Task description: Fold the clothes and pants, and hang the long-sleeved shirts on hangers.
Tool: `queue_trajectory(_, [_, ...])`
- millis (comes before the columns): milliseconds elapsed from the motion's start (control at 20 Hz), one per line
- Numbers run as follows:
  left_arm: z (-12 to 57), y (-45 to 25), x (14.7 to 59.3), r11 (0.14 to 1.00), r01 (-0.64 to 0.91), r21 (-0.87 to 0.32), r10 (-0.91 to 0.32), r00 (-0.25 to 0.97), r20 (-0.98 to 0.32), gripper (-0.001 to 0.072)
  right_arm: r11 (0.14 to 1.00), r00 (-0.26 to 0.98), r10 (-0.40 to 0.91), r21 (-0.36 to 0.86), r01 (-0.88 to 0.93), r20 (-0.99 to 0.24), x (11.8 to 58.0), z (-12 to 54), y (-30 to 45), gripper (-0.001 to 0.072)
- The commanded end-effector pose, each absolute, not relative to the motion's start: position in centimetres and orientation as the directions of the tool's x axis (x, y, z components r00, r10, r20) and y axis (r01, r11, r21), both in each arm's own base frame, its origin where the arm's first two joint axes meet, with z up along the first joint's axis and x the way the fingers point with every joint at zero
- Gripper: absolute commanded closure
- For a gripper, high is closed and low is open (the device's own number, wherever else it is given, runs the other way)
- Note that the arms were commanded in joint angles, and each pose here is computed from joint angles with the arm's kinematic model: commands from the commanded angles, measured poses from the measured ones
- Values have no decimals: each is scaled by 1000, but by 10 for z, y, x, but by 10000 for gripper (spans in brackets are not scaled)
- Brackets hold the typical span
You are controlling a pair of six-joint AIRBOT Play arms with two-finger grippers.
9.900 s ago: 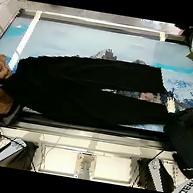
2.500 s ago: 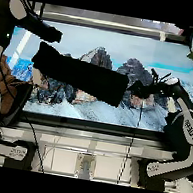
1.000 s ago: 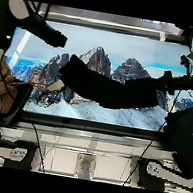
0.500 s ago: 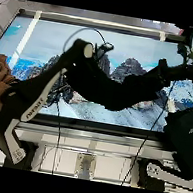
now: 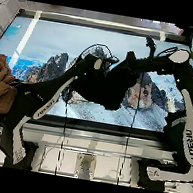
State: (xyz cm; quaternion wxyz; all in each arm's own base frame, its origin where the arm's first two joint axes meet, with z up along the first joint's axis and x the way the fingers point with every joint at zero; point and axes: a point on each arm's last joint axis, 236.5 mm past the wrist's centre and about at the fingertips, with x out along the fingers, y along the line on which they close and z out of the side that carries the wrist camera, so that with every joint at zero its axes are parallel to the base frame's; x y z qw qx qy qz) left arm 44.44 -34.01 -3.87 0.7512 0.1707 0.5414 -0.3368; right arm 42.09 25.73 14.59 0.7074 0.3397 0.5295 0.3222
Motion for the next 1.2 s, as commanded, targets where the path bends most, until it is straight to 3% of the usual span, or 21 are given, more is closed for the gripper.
queue_trajectory(0, [13,-270,480,790,612,-35,-272,299,-915,697,535,388,809,827,-171,-442,462,161,301,705])
queue_trajectory(150, [76,-185,488,868,496,-24,-231,362,-903,697,527,485,781,832,-173,-394,497,145,336,705])
queue_trajectory(350, [136,-100,475,932,363,-13,-179,426,-887,697,494,447,806,856,-148,-388,502,93,408,703])
queue_trajectory(400, [146,-88,472,940,342,-10,-170,442,-881,696,477,451,813,866,-152,-369,502,89,428,679])
queue_trajectory(500, [158,-74,465,948,318,-7,-158,453,-877,696,458,458,829,860,-227,-320,500,101,457,376])
queue_trajectory(700, [160,-68,461,951,310,-7,-153,449,-881,697,476,433,862,720,-505,-265,495,160,465,373])
queue_trajectory(900, [157,-68,456,944,331,-2,-151,426,-892,697,554,254,827,651,-520,-501,484,152,355,388])
queue_trajectory(950, [157,-68,456,944,331,-2,-151,426,-892,696,604,223,785,636,-480,-577,478,143,315,412])
queue_trajectory(1150, [157,-68,456,944,330,-2,-151,426,-892,696,830,135,526,472,-296,-840,437,95,165,395])
